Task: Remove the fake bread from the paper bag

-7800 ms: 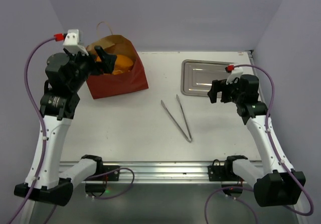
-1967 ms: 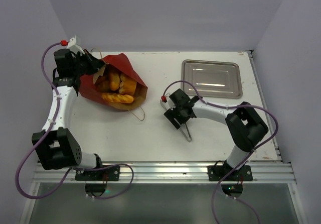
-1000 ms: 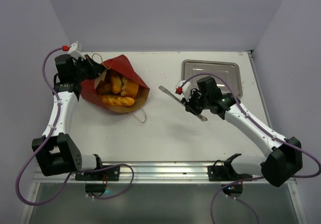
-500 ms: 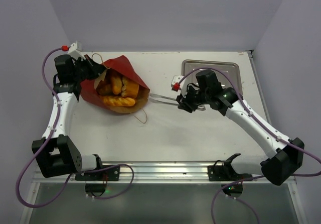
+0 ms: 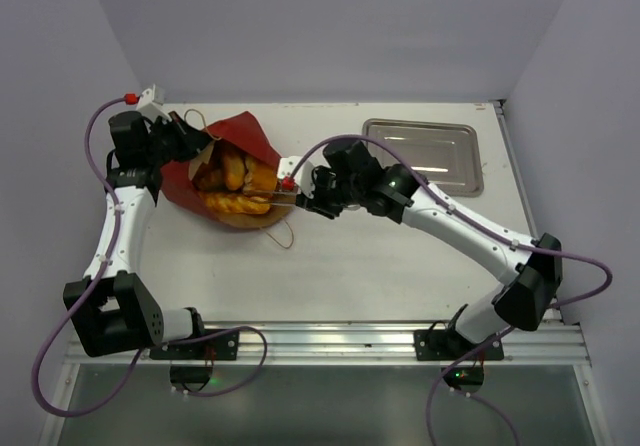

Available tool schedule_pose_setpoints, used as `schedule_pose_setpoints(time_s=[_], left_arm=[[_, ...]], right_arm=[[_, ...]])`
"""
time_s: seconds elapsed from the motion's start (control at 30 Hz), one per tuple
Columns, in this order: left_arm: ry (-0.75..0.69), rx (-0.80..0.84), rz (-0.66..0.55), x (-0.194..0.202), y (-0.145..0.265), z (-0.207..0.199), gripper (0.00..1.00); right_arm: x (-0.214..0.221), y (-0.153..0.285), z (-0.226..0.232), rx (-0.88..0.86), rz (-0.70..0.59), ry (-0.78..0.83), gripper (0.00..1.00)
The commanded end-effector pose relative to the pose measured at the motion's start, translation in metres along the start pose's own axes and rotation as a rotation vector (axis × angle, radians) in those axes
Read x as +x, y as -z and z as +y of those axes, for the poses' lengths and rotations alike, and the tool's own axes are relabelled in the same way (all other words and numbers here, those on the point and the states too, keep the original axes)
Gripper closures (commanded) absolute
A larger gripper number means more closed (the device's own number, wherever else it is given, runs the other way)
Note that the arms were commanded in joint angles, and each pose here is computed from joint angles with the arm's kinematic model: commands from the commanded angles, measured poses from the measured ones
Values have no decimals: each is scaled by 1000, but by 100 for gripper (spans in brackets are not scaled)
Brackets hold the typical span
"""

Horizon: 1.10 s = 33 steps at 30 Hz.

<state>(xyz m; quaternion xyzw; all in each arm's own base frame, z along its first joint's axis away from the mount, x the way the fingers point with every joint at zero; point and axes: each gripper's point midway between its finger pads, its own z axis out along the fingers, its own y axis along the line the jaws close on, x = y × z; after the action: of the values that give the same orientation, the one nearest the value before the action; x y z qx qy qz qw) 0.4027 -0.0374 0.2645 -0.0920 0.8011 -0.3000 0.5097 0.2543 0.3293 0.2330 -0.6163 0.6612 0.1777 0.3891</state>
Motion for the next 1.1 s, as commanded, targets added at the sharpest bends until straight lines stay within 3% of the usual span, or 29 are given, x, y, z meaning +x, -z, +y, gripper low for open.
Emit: schedule_pose_setpoints(time_s=[0.0,0.2,0.7,1.07], left_arm=[[10,40,-1,0,9,-13,100],[30,25,-16,0,12,-13,100],[95,49,-59,8,25,-24,100],[121,62,-89,13,30,-27,100]], right_arm=[[-46,-12,-19,184,-47,52,65],[-61,-37,-33,346,-30,-84,65],[-85,-60,-10,243,-117,-487,66],[-78,-85,-9,252,-84,-546,63]])
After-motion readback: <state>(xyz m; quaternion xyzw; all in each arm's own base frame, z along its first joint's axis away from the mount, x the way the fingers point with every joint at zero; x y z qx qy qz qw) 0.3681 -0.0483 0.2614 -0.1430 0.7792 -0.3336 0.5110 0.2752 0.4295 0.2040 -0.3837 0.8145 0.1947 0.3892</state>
